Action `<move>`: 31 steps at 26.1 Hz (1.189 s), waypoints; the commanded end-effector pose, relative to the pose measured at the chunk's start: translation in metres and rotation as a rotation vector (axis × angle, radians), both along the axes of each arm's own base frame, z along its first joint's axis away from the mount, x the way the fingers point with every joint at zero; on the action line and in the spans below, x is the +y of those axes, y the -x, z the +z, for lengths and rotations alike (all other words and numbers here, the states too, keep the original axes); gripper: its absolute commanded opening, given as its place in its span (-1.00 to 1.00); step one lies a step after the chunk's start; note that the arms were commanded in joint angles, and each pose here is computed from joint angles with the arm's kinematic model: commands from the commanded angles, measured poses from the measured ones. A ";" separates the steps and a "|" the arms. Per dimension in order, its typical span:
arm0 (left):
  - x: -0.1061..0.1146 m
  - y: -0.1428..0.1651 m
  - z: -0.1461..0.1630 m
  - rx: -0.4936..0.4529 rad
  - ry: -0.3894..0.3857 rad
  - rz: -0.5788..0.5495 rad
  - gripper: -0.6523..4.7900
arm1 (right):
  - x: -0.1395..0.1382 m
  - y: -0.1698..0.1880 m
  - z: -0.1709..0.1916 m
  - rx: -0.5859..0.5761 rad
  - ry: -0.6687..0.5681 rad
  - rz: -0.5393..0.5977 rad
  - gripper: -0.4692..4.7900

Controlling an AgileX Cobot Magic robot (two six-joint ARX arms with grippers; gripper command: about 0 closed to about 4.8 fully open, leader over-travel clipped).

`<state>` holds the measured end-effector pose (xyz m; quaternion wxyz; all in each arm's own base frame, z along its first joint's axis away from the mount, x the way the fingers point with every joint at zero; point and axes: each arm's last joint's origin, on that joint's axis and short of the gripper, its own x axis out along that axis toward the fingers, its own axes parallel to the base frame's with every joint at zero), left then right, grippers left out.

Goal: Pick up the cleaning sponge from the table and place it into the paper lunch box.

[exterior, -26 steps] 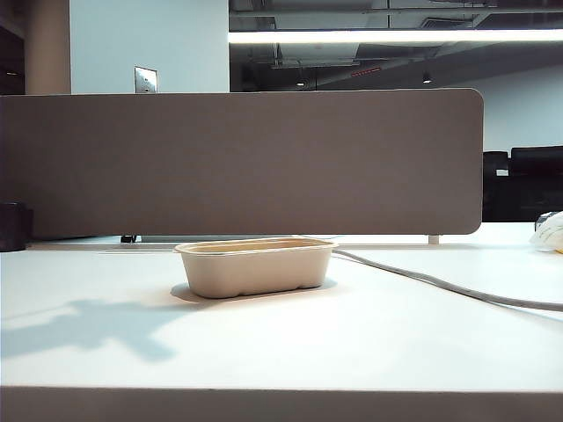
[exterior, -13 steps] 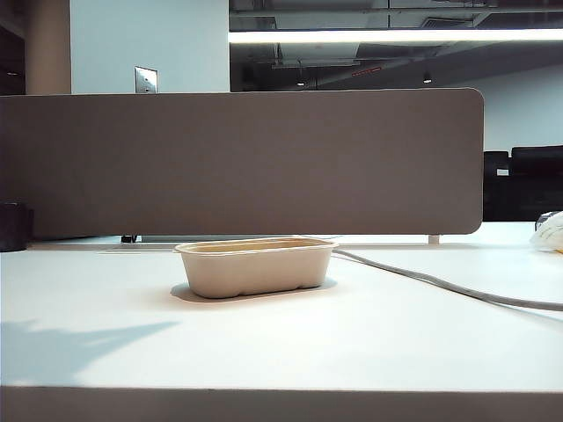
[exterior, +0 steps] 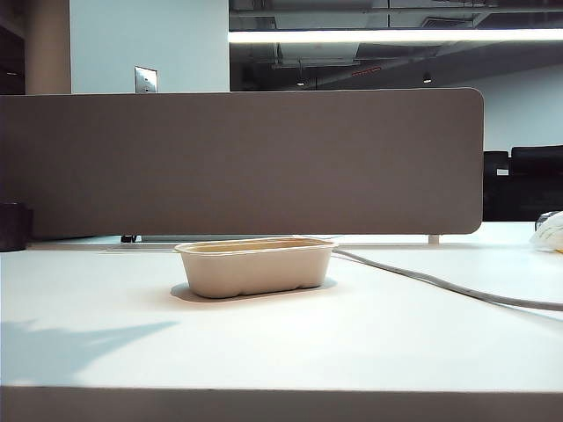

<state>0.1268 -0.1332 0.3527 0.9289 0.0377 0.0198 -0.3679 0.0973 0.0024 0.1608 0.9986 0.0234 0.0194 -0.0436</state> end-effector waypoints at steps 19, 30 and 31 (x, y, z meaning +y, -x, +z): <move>0.076 0.032 0.025 -0.143 0.093 -0.069 -0.77 | 0.001 0.000 0.002 -0.017 -0.001 0.012 -0.84; 0.132 0.066 0.007 -0.173 -0.006 0.656 -0.77 | 0.001 0.000 0.002 -0.016 -0.001 0.011 -0.84; 0.135 0.066 -0.004 -0.134 -0.017 0.707 -0.77 | 0.001 0.000 0.002 -0.016 -0.001 0.011 -0.84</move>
